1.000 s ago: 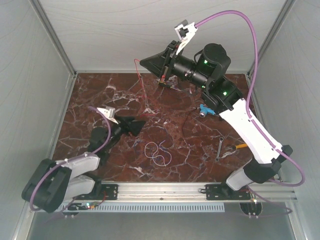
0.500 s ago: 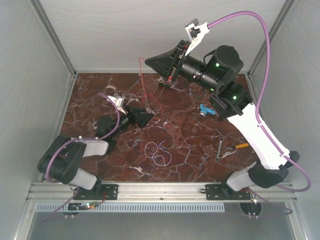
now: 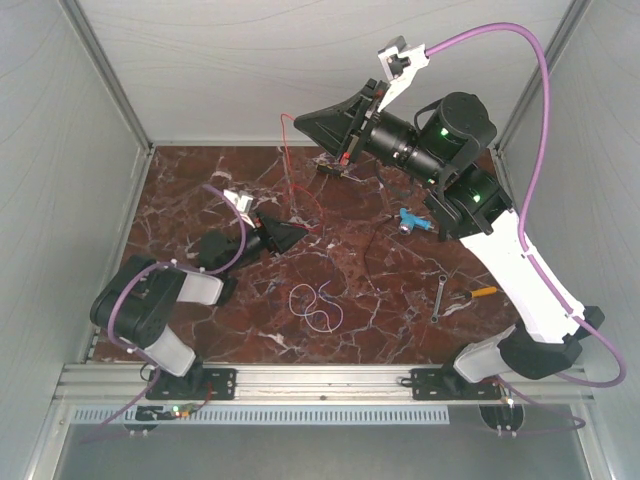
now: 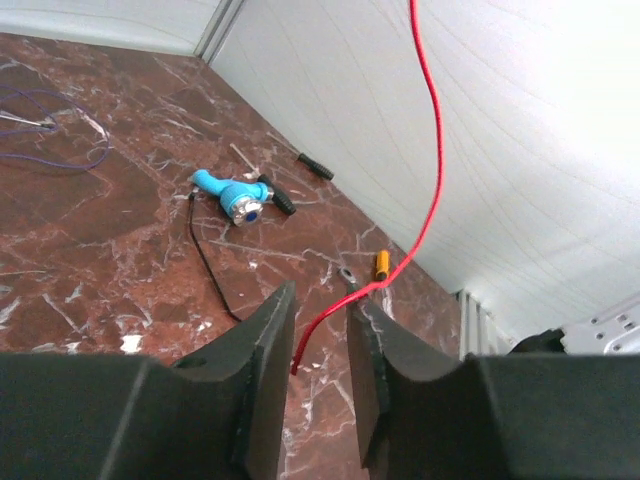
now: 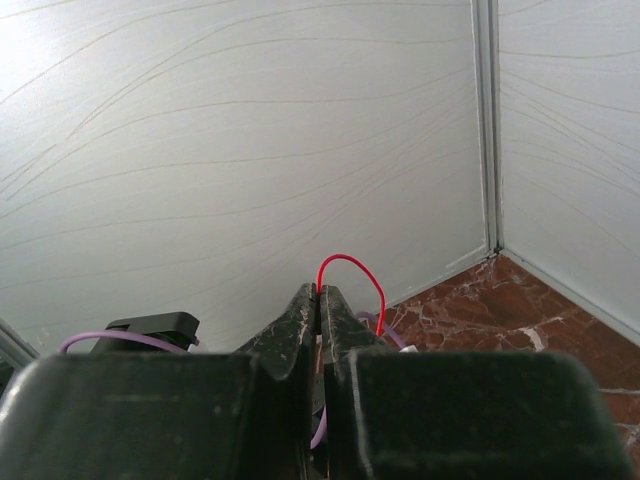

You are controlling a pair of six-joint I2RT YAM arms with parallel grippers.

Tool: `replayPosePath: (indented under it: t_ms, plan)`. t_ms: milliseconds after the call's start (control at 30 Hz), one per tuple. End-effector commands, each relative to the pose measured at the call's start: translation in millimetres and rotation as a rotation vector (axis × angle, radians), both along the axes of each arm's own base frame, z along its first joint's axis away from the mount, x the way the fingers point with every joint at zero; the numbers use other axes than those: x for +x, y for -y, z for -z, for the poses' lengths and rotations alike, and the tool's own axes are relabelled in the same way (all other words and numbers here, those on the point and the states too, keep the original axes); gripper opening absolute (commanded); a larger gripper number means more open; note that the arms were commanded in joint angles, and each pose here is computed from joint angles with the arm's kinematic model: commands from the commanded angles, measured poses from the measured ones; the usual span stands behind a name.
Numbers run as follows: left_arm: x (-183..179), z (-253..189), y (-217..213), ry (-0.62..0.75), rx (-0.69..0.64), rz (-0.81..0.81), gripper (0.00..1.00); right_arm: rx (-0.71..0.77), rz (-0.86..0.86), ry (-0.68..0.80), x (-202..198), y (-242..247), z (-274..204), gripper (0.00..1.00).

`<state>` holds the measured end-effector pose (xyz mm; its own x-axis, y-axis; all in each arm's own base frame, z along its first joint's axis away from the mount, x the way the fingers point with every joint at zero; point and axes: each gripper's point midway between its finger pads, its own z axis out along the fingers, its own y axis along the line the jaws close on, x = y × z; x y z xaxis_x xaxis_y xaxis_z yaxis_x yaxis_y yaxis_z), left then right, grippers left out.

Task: Zip-tie the wires
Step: Straighten the cable at the center of the board.

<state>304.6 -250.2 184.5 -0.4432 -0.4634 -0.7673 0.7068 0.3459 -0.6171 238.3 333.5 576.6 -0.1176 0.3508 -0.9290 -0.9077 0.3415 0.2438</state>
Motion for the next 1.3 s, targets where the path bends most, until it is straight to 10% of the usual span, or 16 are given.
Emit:
replayPosePath:
  t_ms: [0,167,400,533,733,1267]
  plan:
    - [6,-45,-3,0.182,-0.072,-0.027,0.39,0.045,-0.026,0.031,-16,8,-19,0.0]
    - [8,-43,-3,0.171,-0.075,-0.026,0.73,0.046,-0.039,0.029,-18,7,-19,0.0]
    - [8,-48,0,0.177,-0.084,-0.005,0.84,0.049,-0.055,0.027,-22,7,-20,0.0]
    - [5,-49,3,0.195,-0.075,0.017,0.7,0.054,-0.06,0.029,-24,7,-21,0.0]
    - [8,-48,4,0.188,-0.077,0.022,0.03,0.06,-0.061,0.032,-25,8,-23,0.0]
    - [19,-26,-36,0.103,0.098,-0.253,0.0,-0.032,0.181,-0.019,2,39,14,0.0]
